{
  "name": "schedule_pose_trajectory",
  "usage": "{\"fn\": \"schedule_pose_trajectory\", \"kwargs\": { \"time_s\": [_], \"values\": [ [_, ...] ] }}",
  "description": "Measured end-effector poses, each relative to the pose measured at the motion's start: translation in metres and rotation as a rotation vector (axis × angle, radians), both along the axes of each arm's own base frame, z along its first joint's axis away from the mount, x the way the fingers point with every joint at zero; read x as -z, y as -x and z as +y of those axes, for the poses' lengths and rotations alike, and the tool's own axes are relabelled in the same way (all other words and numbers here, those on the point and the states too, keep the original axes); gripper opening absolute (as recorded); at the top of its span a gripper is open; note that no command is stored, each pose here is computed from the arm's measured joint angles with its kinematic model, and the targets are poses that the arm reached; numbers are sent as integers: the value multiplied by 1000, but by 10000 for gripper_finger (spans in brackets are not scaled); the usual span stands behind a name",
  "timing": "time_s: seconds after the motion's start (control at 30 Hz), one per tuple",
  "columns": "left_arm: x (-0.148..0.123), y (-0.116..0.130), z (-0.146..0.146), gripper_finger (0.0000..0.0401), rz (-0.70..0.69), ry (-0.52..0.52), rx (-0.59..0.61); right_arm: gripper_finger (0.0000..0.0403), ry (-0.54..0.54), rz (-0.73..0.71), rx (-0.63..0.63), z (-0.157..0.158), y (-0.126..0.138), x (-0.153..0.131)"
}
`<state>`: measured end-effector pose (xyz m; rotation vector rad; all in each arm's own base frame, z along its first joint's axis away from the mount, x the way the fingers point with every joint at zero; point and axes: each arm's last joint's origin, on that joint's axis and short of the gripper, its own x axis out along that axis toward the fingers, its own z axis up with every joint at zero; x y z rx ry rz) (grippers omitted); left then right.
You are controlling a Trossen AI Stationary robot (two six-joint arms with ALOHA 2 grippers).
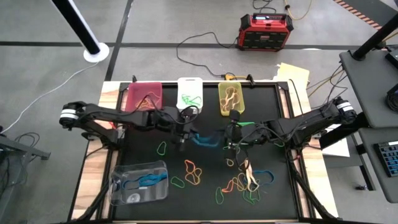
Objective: Sort rubber bands into baskets
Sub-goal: Put the blue rubber band into the transparent bin
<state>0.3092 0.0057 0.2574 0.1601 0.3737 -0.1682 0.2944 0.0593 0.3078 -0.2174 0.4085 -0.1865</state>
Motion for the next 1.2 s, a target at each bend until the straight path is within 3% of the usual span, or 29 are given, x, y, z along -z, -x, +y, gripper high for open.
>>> {"fn": "schedule_pose_trajectory", "kwargs": {
  "time_s": [0.3, 0.57, 0.77, 0.97, 1.2],
  "values": [
    [-24, 42, -16, 0, 181, 80, 74, 166, -8, 15, 6, -1, 1, 2],
    [-61, 89, -53, 0, 419, 222, 116, 184, 14, 22, 16, -6, 0, 2],
    [-79, 108, -76, 0, 533, 347, 114, 185, 34, 36, 14, -8, 0, 5],
    [-67, 119, -92, 0, 729, 420, 47, 185, 31, 50, 16, -8, 1, 11],
    [-37, 123, -98, 0, 898, 420, -99, 185, 17, 64, 24, -8, 2, 17]
  ]
}}
